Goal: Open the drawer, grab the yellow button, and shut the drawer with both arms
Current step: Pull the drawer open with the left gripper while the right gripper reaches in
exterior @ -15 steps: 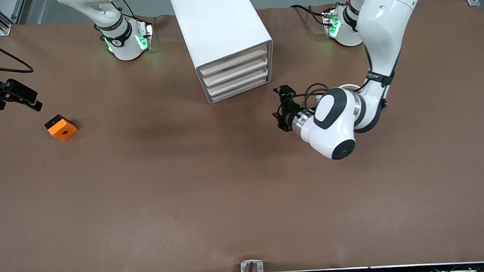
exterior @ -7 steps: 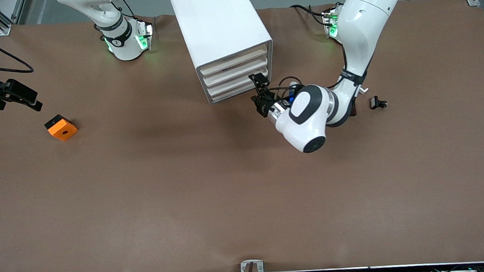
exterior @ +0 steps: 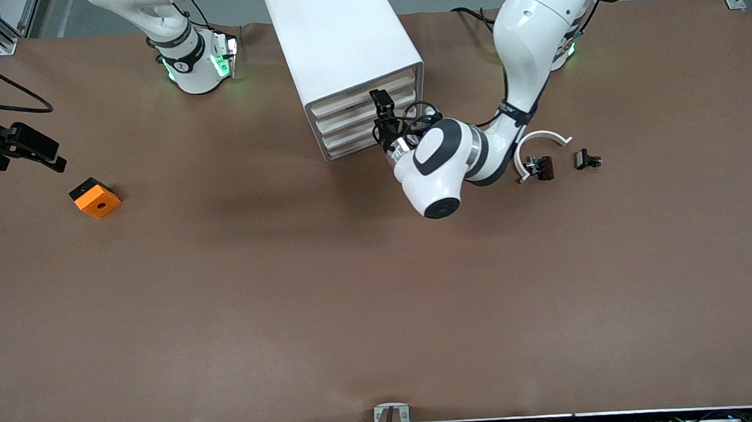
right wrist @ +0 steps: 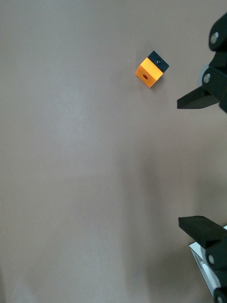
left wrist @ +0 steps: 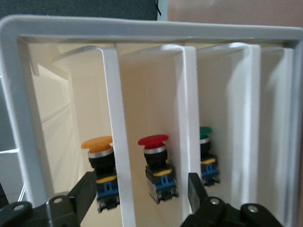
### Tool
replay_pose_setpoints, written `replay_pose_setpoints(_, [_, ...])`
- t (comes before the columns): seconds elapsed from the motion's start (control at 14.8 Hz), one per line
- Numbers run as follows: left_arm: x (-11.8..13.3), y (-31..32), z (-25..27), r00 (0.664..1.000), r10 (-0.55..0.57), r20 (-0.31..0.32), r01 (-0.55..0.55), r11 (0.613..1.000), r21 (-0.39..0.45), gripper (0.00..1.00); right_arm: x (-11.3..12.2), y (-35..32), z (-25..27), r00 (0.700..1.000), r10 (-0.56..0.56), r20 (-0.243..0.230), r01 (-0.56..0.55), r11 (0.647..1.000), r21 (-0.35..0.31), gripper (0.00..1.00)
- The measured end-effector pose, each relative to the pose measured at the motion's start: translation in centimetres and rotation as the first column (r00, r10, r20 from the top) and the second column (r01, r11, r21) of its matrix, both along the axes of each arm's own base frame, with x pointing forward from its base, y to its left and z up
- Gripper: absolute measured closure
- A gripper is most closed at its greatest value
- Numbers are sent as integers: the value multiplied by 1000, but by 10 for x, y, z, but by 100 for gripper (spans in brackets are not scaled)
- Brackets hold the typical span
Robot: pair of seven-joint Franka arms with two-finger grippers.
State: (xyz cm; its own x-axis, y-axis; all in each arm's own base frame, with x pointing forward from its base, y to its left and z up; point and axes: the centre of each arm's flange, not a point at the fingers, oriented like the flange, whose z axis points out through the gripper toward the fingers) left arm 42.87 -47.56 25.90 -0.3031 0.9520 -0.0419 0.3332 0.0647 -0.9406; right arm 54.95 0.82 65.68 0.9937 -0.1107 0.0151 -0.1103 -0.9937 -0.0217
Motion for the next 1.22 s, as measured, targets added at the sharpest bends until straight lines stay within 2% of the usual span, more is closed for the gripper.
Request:
replay_pose_setpoints(0.07, [-6,-6,-2,1000,-9,-8,9,1000,0,17,0,1,0,1000,1,0,-1,1000,0,0])
replay_pose_setpoints(0.14, [-11,-11,-2,1000,-13,-18,13,1000,-2,25,0,2,0,1000,3,0,-3,1000,0,0])
replay_pose_setpoints(0.2, [-14,-13,-3,1000,-13,-22,13,1000,-2,29,0,3,0,1000,5,-1,-5,1000,0,0])
replay_pose_setpoints(0.27, [-14,-13,-4,1000,-13,-24,13,1000,1,29,1,4,-1,1000,7,-2,-7,1000,0,0])
replay_pose_setpoints(0.34, [-15,-13,-4,999,-15,-31,15,1000,2,36,1,5,-2,1000,9,-4,-9,1000,0,0])
replay_pose_setpoints(0.54, [-19,-17,-1,999,-16,-46,17,1000,16,67,2,7,-4,1000,12,-8,-12,1000,2,0])
replay_pose_setpoints(0.61, [-18,-17,0,999,-14,-45,15,1000,18,72,3,8,-5,1000,15,-10,-15,1000,2,0])
replay_pose_setpoints(0.68, [-16,-16,0,999,-11,-44,12,1000,20,73,4,11,-7,1000,21,-13,-21,1000,3,0])
replay_pose_setpoints(0.81, [-12,-13,2,999,-1,-51,3,1000,25,87,8,21,-14,999,37,-24,-37,999,5,0])
replay_pose_setpoints(1.02, [-2,-4,2,998,20,-51,-18,999,29,86,16,40,-31,997,58,-47,-58,998,7,0])
replay_pose_setpoints(1.22, [27,18,6,996,76,-37,-75,997,21,86,18,84,-43,997,-14,-70,14,1000,-1,0])
